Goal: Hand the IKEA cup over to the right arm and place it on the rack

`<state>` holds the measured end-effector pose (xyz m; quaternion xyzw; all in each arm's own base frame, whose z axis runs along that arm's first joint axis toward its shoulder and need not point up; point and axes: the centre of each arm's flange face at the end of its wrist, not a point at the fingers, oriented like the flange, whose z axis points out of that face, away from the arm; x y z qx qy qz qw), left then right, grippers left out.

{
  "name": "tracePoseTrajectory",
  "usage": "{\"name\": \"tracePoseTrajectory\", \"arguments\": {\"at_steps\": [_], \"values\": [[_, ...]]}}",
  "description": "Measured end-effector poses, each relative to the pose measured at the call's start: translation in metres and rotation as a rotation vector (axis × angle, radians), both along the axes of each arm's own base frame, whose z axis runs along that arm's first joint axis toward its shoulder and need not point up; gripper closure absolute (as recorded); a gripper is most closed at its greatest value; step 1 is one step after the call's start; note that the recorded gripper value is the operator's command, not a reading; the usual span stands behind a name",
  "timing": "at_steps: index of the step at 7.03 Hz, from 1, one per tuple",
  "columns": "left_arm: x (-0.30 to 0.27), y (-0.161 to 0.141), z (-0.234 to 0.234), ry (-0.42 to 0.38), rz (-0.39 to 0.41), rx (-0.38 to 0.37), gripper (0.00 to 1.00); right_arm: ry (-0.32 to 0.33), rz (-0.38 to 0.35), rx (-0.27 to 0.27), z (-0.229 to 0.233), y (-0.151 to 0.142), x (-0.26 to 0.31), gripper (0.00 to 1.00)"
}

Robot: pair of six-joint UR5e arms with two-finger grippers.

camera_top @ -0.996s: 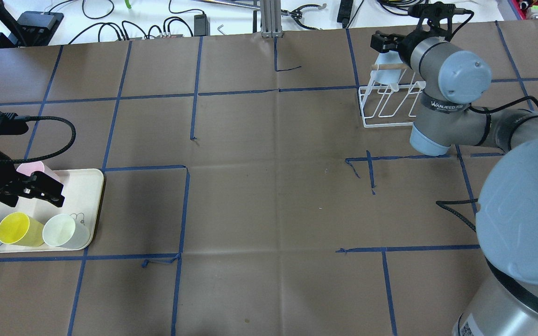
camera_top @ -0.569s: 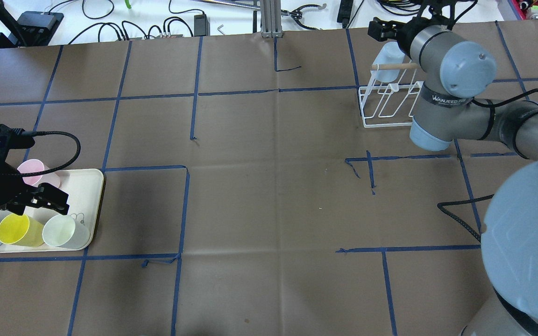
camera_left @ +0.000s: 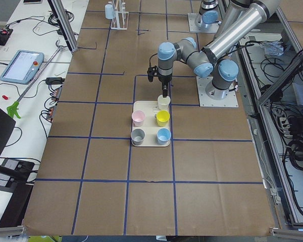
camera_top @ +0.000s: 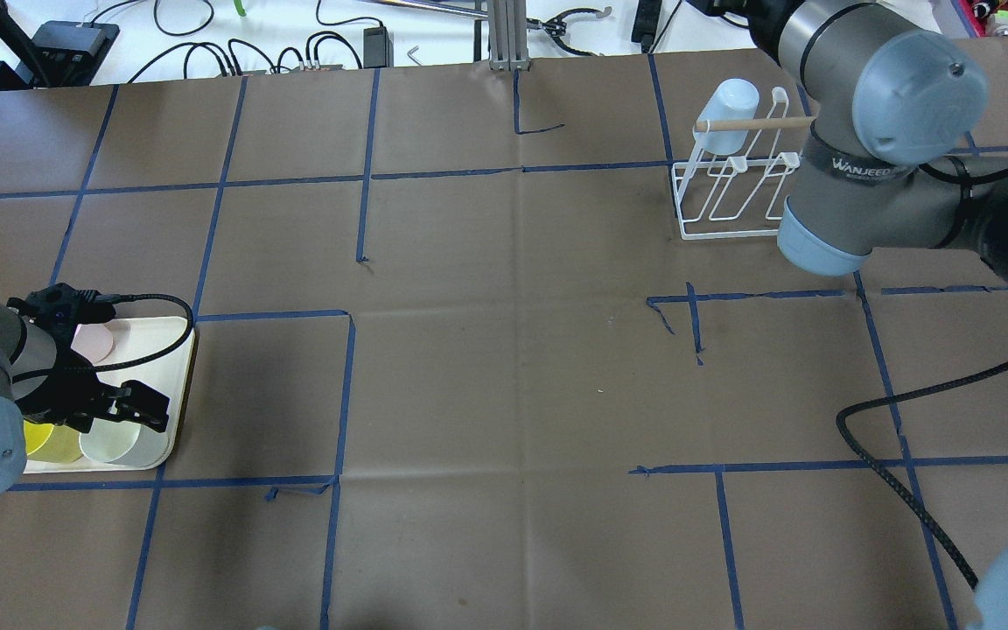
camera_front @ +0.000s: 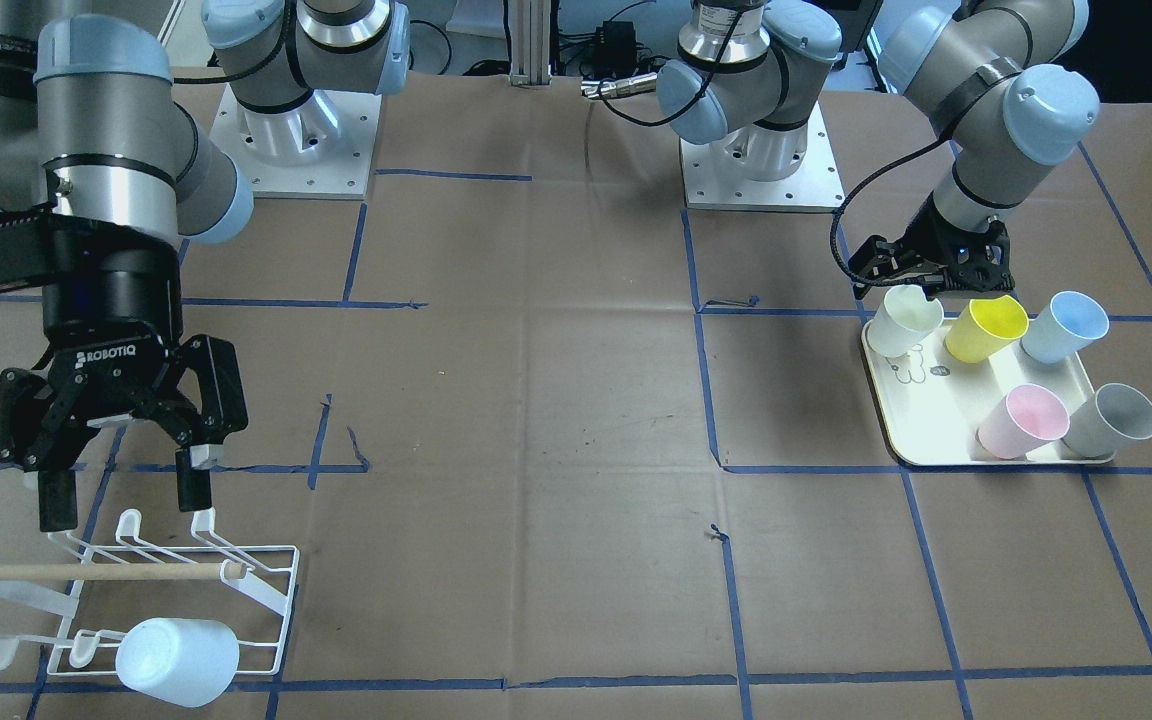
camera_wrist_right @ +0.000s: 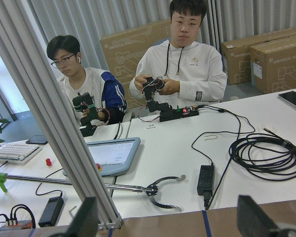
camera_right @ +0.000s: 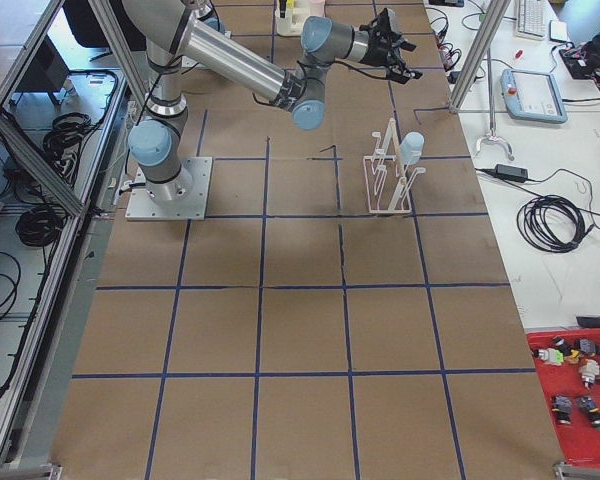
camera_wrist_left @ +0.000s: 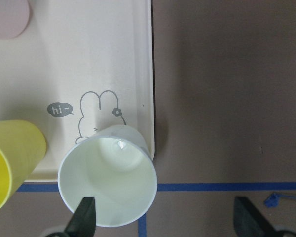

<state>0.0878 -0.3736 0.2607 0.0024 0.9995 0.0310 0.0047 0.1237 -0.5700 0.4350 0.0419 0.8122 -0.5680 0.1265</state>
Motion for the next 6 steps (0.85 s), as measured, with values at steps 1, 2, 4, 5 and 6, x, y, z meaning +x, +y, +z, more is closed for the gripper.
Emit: {"name": "tracePoseTrajectory", "arguments": {"at_steps": [1, 2, 4, 5, 6], "values": [[0.004, -0.001, -0.01, 0.005, 0.005, 0.008, 0.03, -0.065, -0.002, 0.006, 0.007, 0.016, 0.012, 0.0], [0.006, -0.002, -0.016, 0.011, 0.008, 0.017, 0.05, -0.13, -0.004, 0.011, 0.014, 0.033, 0.024, 0.0], [0.008, -0.002, -0.021, 0.017, 0.01, 0.026, 0.48, -0.279, -0.007, 0.035, 0.021, 0.066, 0.05, 0.0], [0.008, -0.003, -0.022, 0.017, 0.008, 0.029, 0.75, -0.384, -0.02, 0.061, 0.022, 0.081, 0.062, 0.0], [0.009, -0.003, -0.023, 0.011, 0.007, 0.037, 0.95, -0.492, -0.039, 0.087, 0.023, 0.096, 0.07, 0.0]]}}
